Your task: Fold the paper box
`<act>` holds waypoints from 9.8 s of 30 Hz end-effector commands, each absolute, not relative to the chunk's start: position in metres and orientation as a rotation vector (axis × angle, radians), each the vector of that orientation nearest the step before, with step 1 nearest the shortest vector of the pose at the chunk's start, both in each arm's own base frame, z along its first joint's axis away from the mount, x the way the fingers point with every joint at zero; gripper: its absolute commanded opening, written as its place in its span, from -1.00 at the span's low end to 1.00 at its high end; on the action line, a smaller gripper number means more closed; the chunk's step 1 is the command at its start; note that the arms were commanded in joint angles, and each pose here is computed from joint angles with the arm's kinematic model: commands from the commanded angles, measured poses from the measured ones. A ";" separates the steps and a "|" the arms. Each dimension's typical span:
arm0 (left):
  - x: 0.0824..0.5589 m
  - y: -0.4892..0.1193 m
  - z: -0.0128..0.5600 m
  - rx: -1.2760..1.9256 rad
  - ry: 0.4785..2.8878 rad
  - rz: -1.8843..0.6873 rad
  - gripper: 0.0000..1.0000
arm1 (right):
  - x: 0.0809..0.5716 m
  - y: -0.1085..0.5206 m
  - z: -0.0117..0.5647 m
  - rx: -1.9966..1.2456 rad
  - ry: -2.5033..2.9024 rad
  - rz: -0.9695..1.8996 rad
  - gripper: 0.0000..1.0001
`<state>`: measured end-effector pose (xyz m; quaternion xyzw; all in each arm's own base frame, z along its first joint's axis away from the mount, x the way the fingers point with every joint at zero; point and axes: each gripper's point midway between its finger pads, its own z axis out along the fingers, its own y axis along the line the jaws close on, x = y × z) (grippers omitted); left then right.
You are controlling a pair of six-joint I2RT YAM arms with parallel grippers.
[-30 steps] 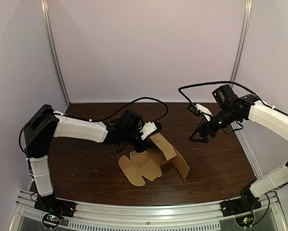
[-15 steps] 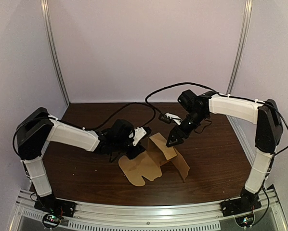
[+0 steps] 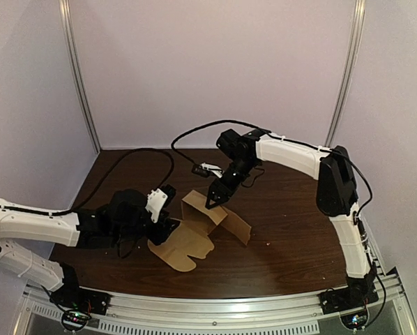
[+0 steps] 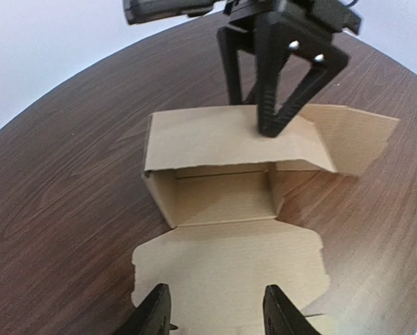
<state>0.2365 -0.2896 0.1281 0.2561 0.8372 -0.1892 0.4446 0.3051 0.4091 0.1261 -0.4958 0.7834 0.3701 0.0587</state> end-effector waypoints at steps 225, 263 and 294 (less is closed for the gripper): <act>0.278 -0.333 0.094 0.449 2.640 -0.991 0.14 | 0.260 0.304 0.082 -1.686 2.198 0.955 0.06; 0.275 -0.335 0.097 0.337 2.632 -1.006 0.13 | 0.242 0.398 0.096 -1.519 2.123 0.967 0.15; 0.258 -0.359 0.109 0.199 2.588 -1.059 0.12 | 0.288 0.397 0.094 -1.229 2.191 0.771 0.11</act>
